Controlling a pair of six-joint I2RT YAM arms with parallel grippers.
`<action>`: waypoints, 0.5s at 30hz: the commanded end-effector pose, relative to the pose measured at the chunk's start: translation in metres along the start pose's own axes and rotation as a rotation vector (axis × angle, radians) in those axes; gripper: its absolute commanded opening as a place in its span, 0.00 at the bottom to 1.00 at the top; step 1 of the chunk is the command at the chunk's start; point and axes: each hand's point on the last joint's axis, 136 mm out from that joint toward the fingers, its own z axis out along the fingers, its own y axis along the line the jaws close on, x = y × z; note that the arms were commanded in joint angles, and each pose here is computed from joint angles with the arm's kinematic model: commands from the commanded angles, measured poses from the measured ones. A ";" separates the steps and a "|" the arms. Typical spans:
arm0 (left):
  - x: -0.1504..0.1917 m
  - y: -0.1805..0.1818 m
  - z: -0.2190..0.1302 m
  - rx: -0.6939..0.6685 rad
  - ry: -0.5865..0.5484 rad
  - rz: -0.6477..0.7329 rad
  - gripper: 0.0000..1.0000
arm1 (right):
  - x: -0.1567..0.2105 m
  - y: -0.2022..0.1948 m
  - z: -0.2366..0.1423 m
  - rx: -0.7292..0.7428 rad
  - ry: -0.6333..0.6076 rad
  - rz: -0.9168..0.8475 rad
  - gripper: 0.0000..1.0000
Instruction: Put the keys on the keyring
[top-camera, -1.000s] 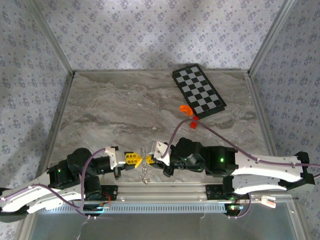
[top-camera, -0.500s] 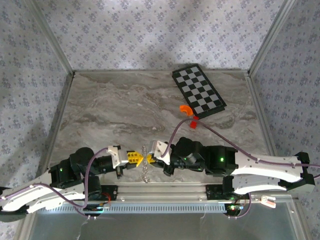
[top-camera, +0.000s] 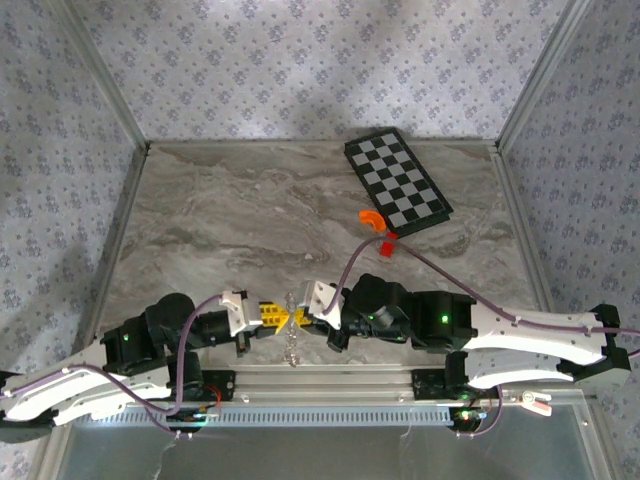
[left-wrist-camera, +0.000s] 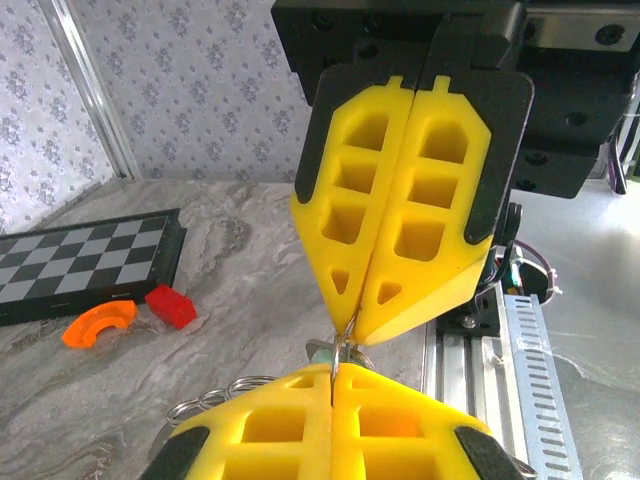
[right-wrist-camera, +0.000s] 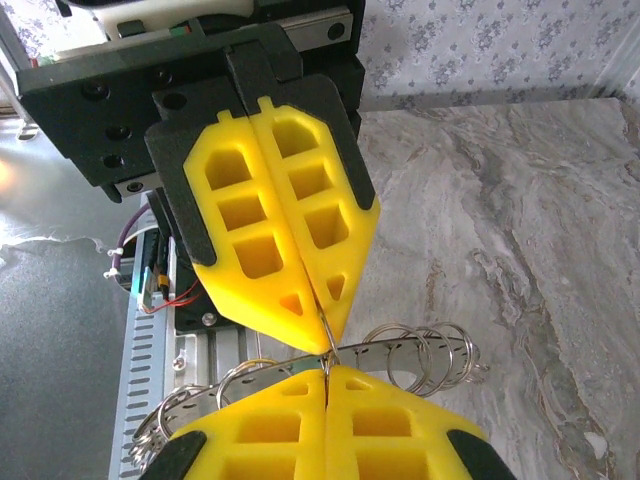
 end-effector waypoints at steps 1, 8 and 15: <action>-0.023 0.005 -0.004 -0.024 -0.058 0.016 0.00 | -0.018 0.005 -0.004 -0.025 -0.060 -0.015 0.00; -0.024 0.005 -0.005 -0.024 -0.058 0.015 0.00 | -0.013 0.005 -0.002 -0.023 -0.042 -0.021 0.00; -0.027 0.007 -0.007 -0.037 -0.072 -0.007 0.00 | -0.005 0.006 0.002 -0.026 -0.020 -0.022 0.00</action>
